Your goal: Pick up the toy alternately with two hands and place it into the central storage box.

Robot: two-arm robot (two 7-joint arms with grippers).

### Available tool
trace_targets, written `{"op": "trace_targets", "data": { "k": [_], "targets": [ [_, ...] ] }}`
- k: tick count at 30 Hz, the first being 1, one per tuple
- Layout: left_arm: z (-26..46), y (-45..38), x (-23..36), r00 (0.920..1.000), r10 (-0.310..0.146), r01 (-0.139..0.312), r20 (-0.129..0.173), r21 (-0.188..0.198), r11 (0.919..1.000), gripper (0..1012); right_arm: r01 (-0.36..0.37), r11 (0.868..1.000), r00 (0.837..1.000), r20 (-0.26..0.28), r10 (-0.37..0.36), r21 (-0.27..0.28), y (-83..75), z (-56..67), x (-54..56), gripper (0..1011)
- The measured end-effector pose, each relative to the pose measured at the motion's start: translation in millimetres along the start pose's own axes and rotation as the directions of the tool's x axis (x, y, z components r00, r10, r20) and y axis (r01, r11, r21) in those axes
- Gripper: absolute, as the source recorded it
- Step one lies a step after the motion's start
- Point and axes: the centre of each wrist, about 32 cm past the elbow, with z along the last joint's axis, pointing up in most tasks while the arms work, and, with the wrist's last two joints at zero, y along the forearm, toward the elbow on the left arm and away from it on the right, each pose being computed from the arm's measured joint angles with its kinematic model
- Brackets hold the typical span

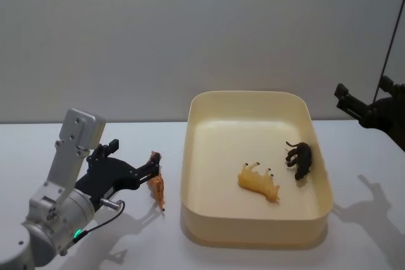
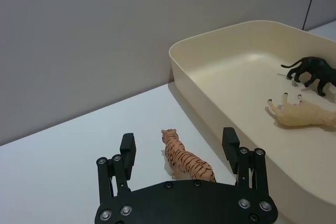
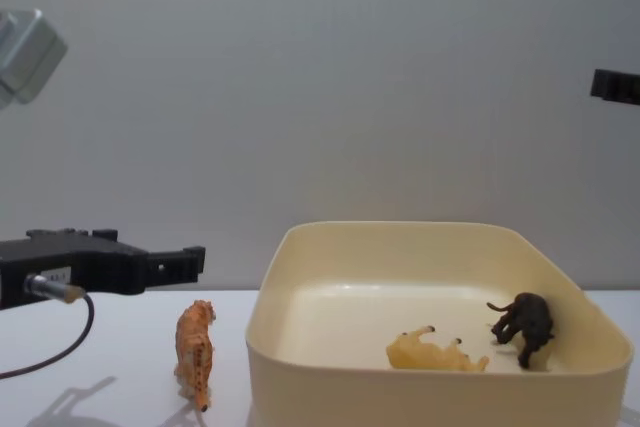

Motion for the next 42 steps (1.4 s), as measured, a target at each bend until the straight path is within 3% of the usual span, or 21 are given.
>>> {"op": "trace_targets", "data": {
  "k": [5, 7, 15, 20, 29, 42],
  "targets": [
    [-0.2, -4.1, 11.8, 0.9991, -0.043, 0.043, -0.003, 0.020, 0.9989, 1001, 0.001, 1.000, 1.000, 0.000, -0.001, 0.000, -0.2, 0.1, 0.1, 1001],
    [-0.2, -8.4, 21.5, 0.9972, -0.075, 0.075, -0.005, 0.035, 0.9966, 1001, 0.001, 1.000, 1.000, 0.000, -0.001, 0.000, -0.3, 0.2, 0.2, 1001],
    [-1.5, -20.2, 43.0, 0.9893, -0.144, 0.145, -0.024, 0.070, 0.9870, 1001, 0.002, 1.000, 1.000, 0.000, -0.002, 0.001, -0.6, 0.3, 0.3, 1001],
    [-3.2, -25.7, 51.3, 0.9847, -0.169, 0.172, -0.040, 0.088, 0.9811, 1001, 0.002, 1.000, 1.000, 0.000, -0.002, 0.000, -0.6, 0.3, 0.3, 1001],
    [-7.1, -35.7, 61.5, 0.9755, -0.205, 0.213, -0.079, 0.118, 0.9698, 1001, 0.002, 1.000, 1.000, 0.000, -0.002, 0.000, -0.6, 0.3, 0.3, 1001],
    [-11.9, -51.1, 68.2, 0.9635, -0.232, 0.251, -0.134, 0.148, 0.9567, 1001, 0.001, 1.000, 1.000, 0.000, -0.001, 0.000, -0.6, 0.3, 0.3, 1001]
  ]
}}
